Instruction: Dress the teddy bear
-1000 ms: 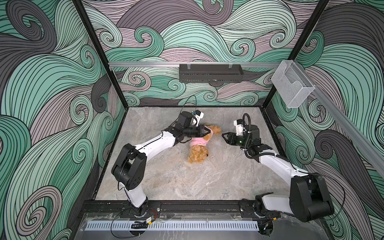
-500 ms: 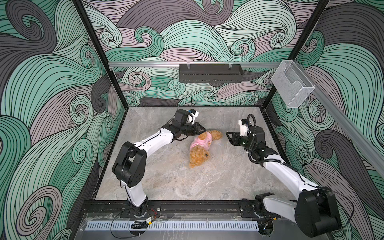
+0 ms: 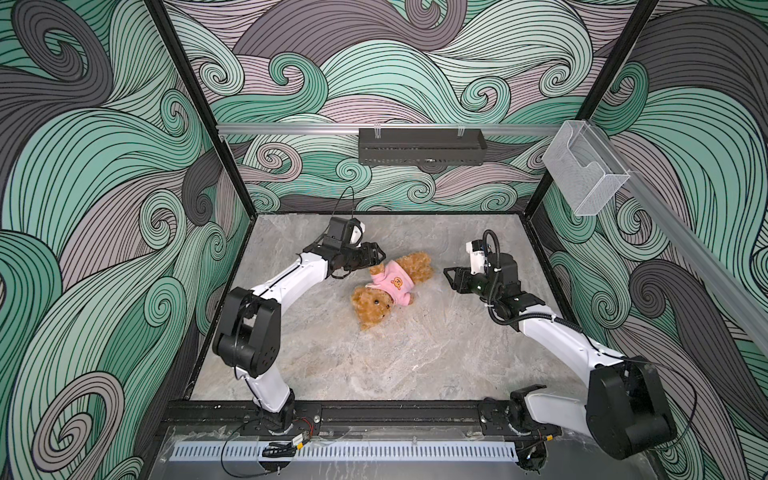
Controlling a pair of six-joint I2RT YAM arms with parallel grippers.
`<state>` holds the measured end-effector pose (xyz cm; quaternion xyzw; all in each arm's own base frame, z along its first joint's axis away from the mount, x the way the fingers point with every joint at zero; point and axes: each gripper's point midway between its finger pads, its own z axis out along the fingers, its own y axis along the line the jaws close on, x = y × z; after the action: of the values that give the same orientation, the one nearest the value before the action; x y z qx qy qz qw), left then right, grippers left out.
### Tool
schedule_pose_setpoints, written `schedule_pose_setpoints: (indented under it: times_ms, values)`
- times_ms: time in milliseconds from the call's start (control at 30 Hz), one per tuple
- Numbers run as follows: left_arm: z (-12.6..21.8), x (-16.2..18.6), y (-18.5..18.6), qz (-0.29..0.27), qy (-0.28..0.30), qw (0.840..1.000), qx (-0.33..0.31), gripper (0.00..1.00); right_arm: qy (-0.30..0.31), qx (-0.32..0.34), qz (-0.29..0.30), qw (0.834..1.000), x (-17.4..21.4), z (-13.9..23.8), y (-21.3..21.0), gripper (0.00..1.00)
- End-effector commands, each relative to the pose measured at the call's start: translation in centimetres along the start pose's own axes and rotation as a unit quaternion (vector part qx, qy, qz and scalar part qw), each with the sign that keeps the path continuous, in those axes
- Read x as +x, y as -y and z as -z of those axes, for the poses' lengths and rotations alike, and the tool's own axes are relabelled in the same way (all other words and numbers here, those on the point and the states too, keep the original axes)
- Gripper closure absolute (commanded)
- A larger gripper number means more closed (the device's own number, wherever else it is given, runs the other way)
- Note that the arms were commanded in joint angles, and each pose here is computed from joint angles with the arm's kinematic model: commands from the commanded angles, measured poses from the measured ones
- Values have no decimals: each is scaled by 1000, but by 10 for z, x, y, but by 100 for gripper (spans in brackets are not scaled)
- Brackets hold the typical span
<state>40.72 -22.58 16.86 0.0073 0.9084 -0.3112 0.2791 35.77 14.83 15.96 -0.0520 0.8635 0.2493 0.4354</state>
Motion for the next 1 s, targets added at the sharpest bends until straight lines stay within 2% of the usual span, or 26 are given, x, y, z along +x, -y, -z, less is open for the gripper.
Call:
schedule_pose_setpoints:
  times_ms: [0,100,200,233,300,367,433,500,600,700,833,967]
  values:
    - [3,5,-26,-17,4,999,-47,25,-1,1,-8,1000,4,-6,2,46]
    - [-13,18,-11,-17,-45,999,9,24,-1,1,-10,1000,4,-6,2,46]
    - [-32,30,3,11,-100,993,58,24,0,6,-8,1000,4,-4,3,46]
    - [-38,30,7,16,-106,992,68,27,0,7,-6,1000,4,-3,4,46]
    - [-46,31,12,18,-114,990,78,42,1,12,-4,1000,5,-1,5,46]
    - [-50,26,11,17,-112,991,71,62,2,16,-3,1000,5,1,6,46]
    - [-47,14,3,-2,-97,995,34,78,4,17,-1,1000,3,3,5,46]
    - [-36,-4,-8,-41,-71,996,-26,90,8,19,1,1000,0,5,5,45]
    - [-8,-31,-10,-112,-13,988,-103,93,14,22,4,1000,-4,10,4,45]
    - [8,-42,12,-194,37,973,-116,94,19,30,9,999,-7,14,6,44]
    - [-4,-7,30,-276,13,953,-123,91,23,39,12,999,-8,15,10,44]
    - [-26,49,32,-292,-41,949,-115,82,22,37,8,999,-6,14,10,44]
